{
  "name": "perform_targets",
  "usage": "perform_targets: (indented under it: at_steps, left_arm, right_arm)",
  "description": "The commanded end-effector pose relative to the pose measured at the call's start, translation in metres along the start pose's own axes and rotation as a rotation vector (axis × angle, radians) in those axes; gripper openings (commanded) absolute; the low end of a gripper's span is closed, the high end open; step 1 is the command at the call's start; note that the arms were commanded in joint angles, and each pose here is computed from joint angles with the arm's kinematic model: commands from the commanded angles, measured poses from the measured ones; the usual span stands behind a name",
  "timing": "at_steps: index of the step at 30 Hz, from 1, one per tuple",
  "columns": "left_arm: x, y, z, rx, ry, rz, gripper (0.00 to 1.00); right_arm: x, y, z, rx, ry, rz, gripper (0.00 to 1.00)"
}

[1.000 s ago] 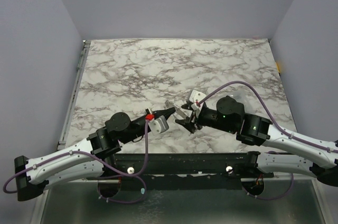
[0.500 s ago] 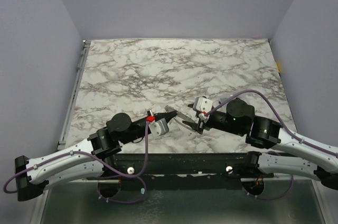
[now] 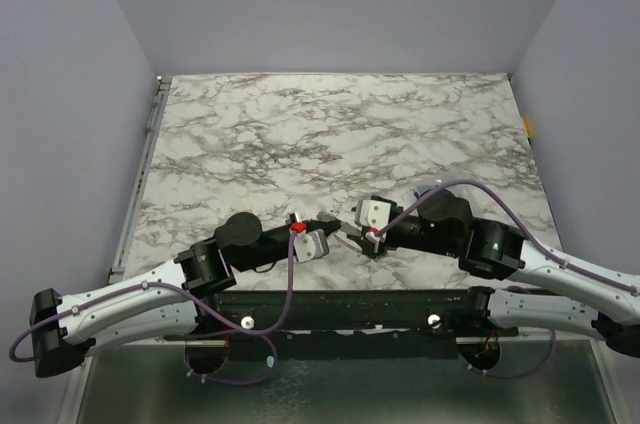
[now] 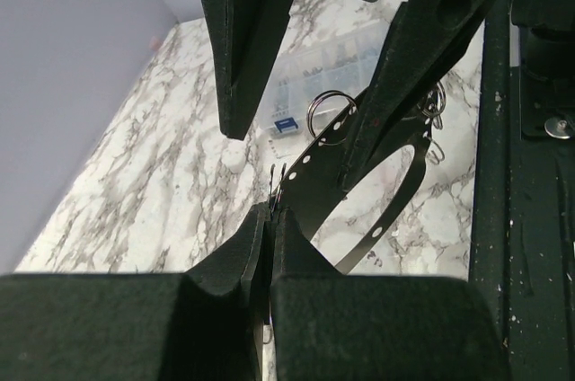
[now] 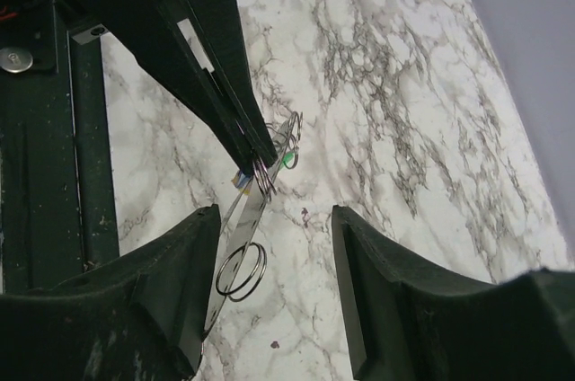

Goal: Put the keys on the keyring

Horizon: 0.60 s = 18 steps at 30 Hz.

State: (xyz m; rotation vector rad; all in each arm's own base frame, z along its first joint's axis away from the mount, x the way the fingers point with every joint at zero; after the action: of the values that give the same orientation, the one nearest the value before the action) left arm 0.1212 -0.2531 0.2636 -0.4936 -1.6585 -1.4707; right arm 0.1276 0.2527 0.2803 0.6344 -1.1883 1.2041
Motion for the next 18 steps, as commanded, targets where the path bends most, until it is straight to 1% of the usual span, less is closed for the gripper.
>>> perform_targets:
  at_steps: [1,5,9,11,18]
  left_arm:
    - [0.0013,-0.0098,-0.0037,-0.052,-0.024,0.017,0.0]
    - [-0.0001,-0.0113,-0.0048,-0.059,-0.017,0.02,0.0]
    - [0.0017,-0.012,-0.0049,-0.067,-0.025,0.025,0.0]
    - [0.0026,-0.012,-0.0052,-0.069,-0.029,0.027,0.0]
    - [0.0062,-0.0135,-0.006,-0.084,-0.046,0.036,0.0]
  right_arm:
    - [0.0049,0.0058,-0.0021,0.064,0.011,0.046,0.52]
    - [0.0019,0.0088,-0.0045,0.087,0.024,0.054,0.39]
    - [0.0006,0.0096,-0.0049,0.091,0.016,0.062,0.3]
    - [0.0007,0.0097,-0.0055,0.091,0.01,0.063,0.28]
    - [-0.0034,0.0098,-0.0109,0.092,0.028,0.068,0.29]
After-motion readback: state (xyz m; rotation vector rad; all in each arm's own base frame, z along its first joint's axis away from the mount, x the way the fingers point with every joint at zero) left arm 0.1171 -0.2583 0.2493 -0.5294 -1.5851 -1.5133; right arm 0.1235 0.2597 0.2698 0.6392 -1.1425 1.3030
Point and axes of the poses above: each gripper's point midway between its finger pads, its own z axis back along the fingers, its own y axis along the line the jaws close on, x = y × z, the point moved 4 cm from there along z, back along the fingers, and after that the axes turned 14 degrees about -z, right-handed, at the moved point
